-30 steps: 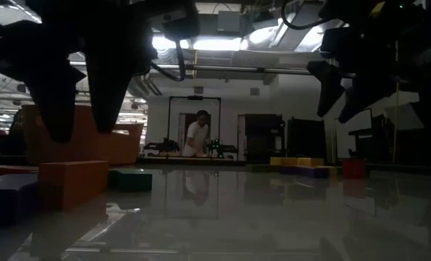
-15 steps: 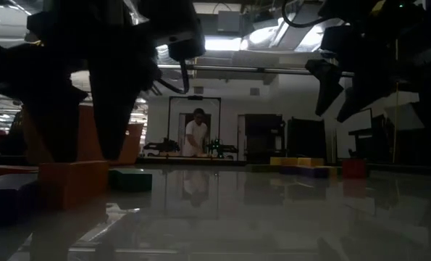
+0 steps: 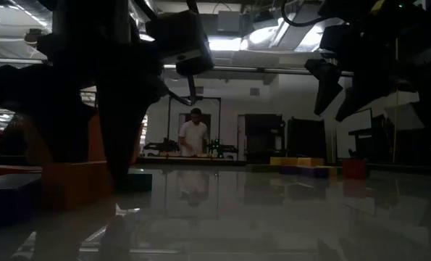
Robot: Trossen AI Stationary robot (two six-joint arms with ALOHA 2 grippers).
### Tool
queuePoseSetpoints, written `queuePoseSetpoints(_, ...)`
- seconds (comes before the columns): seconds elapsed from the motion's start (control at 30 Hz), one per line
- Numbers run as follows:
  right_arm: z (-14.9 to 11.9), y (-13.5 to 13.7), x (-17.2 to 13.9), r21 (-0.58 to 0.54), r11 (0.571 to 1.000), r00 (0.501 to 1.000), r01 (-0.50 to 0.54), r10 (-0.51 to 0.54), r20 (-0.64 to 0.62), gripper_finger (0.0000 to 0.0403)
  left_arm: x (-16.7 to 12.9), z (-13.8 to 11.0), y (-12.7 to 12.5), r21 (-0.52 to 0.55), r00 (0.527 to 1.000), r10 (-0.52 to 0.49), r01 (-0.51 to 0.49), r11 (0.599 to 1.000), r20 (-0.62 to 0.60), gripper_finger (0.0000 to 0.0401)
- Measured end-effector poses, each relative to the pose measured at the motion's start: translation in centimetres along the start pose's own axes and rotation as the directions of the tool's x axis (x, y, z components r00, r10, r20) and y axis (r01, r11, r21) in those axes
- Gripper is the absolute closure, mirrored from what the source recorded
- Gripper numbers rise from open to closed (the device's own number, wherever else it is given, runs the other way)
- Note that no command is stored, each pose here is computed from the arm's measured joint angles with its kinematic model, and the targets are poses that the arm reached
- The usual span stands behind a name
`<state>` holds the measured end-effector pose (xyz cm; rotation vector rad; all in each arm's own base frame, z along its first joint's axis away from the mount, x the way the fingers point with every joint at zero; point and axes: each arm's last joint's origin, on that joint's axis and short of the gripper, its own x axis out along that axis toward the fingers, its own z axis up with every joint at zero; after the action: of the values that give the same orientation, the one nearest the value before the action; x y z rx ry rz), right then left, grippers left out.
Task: Sort blocks by size
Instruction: Put the big orange block into the orange bin
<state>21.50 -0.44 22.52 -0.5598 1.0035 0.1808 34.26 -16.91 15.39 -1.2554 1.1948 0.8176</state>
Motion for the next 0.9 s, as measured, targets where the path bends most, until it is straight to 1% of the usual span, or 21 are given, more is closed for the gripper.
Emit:
queuePoseSetpoints(0.1,0.0,0.0,0.0,0.000,1.000,1.000,0.000,0.000,0.000,0.0189,0.0,0.0,0.0,0.008,1.000,0.002,-0.002,1.000,-0.001,0.0300)
queuePoseSetpoints(0.23,0.0,0.0,0.0,-0.005,1.000,1.000,0.000,0.000,-0.001,0.0189,0.0,0.0,0.0,0.039,1.000,0.000,0.000,0.999,-0.005,0.0361)
queuePoseSetpoints(0.27,0.0,0.0,0.0,-0.008,1.000,1.000,0.000,0.000,-0.001,0.0189,0.0,0.0,0.0,0.052,1.000,-0.001,0.002,0.999,-0.006,0.0371)
queuePoseSetpoints(0.43,-0.1,0.0,0.0,-0.018,1.000,1.000,-0.004,0.004,-0.006,0.0189,-0.6,0.3,-0.4,0.080,1.000,-0.025,0.025,0.996,-0.009,0.0371)
queuePoseSetpoints(0.53,-0.2,0.1,0.0,-0.017,1.000,1.000,-0.014,0.014,-0.018,0.0189,-2.2,0.8,-1.1,0.117,0.996,-0.090,0.091,0.989,-0.016,0.0363)
queuePoseSetpoints(0.63,-0.3,0.2,0.1,-0.004,0.999,0.999,-0.032,0.032,-0.014,0.0189,-4.3,1.9,-1.6,0.176,0.987,-0.163,0.160,0.971,0.003,0.0365)
queuePoseSetpoints(0.8,-0.8,0.8,0.6,-0.001,0.997,0.997,-0.075,0.075,-0.018,0.0189,-8.9,5.0,-1.5,0.309,0.958,-0.264,0.218,0.926,0.114,0.0368)
queuePoseSetpoints(0.83,-1.0,0.9,0.8,0.006,0.997,0.997,-0.078,0.078,-0.022,0.0189,-9.9,5.8,-1.3,0.337,0.951,-0.271,0.210,0.918,0.147,0.0367)
queuePoseSetpoints(0.9,-1.4,1.2,1.2,0.058,0.995,0.997,-0.078,0.079,-0.025,0.0189,-11.8,7.4,-0.7,0.379,0.936,-0.274,0.177,0.908,0.220,0.0361)
